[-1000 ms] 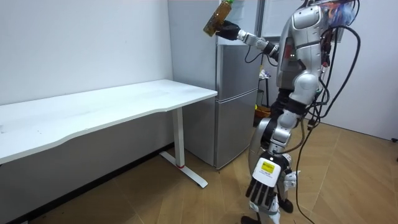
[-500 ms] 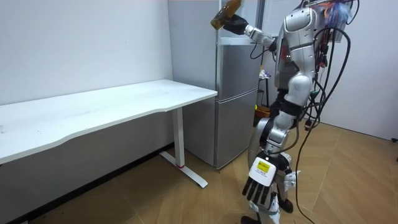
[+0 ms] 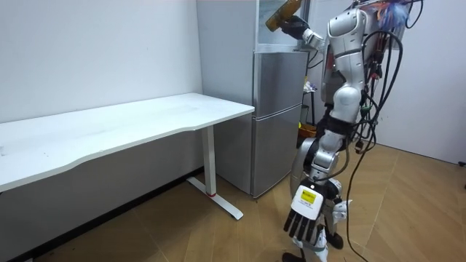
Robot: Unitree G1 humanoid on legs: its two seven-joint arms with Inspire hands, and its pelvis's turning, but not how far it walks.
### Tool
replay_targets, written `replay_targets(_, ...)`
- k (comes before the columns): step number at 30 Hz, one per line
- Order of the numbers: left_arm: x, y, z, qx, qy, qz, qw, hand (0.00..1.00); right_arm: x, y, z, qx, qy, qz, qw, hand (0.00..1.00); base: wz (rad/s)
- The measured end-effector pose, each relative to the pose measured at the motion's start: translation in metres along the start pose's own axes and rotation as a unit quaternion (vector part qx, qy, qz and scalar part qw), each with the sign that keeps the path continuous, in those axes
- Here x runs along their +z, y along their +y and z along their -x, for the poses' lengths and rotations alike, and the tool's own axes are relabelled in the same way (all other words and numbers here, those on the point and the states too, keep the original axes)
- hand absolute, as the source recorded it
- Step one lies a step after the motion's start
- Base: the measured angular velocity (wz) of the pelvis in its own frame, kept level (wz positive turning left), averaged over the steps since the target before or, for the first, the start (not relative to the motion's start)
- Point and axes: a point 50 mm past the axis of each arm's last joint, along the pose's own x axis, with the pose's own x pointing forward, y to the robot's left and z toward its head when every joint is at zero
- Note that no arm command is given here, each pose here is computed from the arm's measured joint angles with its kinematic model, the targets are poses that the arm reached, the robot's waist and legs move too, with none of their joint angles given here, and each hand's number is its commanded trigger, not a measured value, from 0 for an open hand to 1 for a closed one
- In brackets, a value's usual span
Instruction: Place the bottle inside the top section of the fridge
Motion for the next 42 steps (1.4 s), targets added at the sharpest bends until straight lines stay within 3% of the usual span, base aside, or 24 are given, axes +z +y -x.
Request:
replay_targets(16,-0.001,0.001,0.000,0.007,0.010,-0.001,1.000,0.00,-0.013,-0.017,0.005,-0.073,0.041,-0.063,0.994,1.00,-0.04)
replay_targets(26,0.006,0.003,-0.001,0.011,0.003,0.000,1.000,0.00,-0.037,-0.030,0.007,-0.128,0.100,-0.045,0.986,1.00,0.01)
replay_targets(42,0.013,0.003,-0.002,0.012,0.003,-0.001,1.000,0.00,-0.048,-0.009,-0.033,-0.126,0.123,-0.056,0.983,1.00,0.00)
